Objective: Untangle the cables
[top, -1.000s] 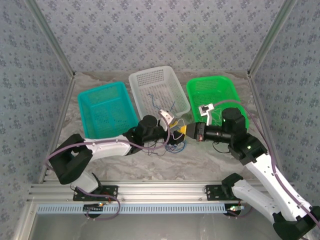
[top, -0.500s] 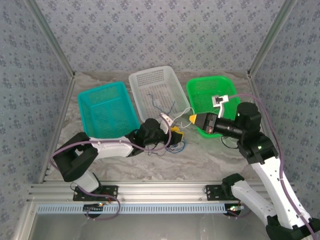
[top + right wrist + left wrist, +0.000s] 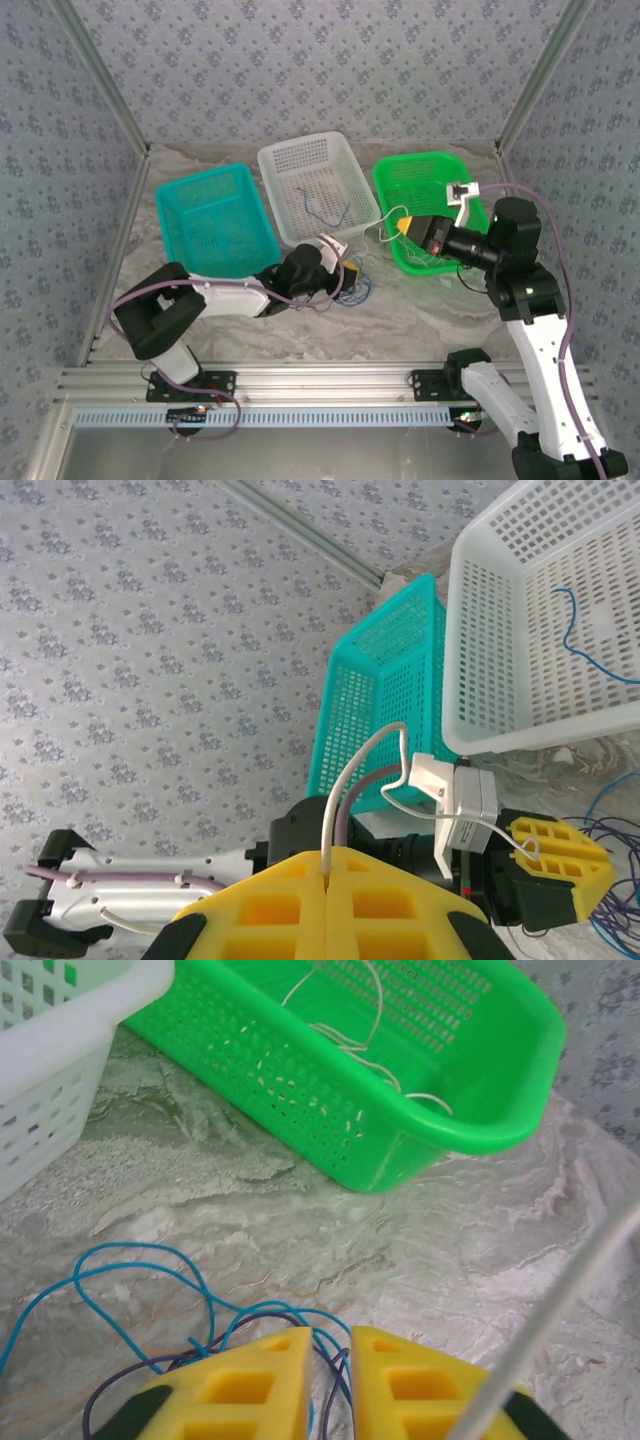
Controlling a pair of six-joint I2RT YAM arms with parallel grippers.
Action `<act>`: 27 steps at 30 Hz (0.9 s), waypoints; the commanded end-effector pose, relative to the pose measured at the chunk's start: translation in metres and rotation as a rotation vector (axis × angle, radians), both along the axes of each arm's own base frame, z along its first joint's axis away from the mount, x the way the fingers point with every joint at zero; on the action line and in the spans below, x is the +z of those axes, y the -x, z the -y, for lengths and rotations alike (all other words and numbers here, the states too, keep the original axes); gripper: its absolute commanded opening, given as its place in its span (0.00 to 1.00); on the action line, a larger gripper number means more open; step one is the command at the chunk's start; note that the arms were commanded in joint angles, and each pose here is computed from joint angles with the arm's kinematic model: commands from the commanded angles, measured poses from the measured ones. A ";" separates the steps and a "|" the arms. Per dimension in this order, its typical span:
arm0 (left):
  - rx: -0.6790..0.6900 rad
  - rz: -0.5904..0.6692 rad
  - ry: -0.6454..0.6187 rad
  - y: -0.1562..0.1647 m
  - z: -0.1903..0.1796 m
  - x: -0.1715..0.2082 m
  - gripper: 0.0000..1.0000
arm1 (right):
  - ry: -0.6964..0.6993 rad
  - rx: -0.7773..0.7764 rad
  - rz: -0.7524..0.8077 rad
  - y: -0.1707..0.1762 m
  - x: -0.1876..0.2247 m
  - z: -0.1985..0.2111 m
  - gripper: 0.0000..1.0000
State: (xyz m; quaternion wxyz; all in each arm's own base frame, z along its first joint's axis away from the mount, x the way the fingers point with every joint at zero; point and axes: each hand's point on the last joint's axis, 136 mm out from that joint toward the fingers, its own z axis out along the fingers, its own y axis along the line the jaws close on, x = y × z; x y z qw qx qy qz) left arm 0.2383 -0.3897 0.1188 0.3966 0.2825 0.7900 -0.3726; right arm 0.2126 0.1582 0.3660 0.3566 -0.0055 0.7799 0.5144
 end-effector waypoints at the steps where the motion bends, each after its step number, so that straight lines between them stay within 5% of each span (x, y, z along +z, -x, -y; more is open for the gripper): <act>1: 0.023 0.066 -0.010 0.002 -0.001 0.014 0.07 | 0.019 -0.009 -0.029 -0.001 -0.009 0.004 0.00; 3: -0.002 0.105 -0.030 0.008 0.003 0.021 0.00 | 0.036 -0.040 -0.075 -0.008 -0.024 0.009 0.00; 9: -0.056 0.202 -0.147 0.023 0.011 0.019 0.00 | 0.010 -0.107 -0.203 -0.025 -0.059 0.028 0.00; 14: 0.101 0.253 -0.265 0.002 -0.003 0.010 0.04 | -0.023 -0.116 -0.205 -0.025 -0.053 0.036 0.00; 16: 0.156 0.268 -0.282 -0.005 -0.007 0.015 0.21 | 0.000 -0.115 -0.210 -0.021 -0.053 0.039 0.00; 18: 0.202 0.288 -0.279 -0.009 -0.010 0.025 0.55 | 0.028 -0.123 -0.204 -0.020 -0.052 0.043 0.00; 21: 0.274 0.296 -0.272 -0.016 -0.017 0.042 0.80 | 0.121 -0.169 -0.168 -0.024 -0.048 0.056 0.00; 24: 0.330 0.298 -0.251 -0.020 -0.026 0.058 0.96 | 0.183 -0.212 -0.122 -0.035 -0.036 0.069 0.00; 27: 0.343 0.298 -0.219 -0.018 -0.032 0.069 0.99 | 0.197 -0.225 -0.045 -0.050 -0.013 0.073 0.00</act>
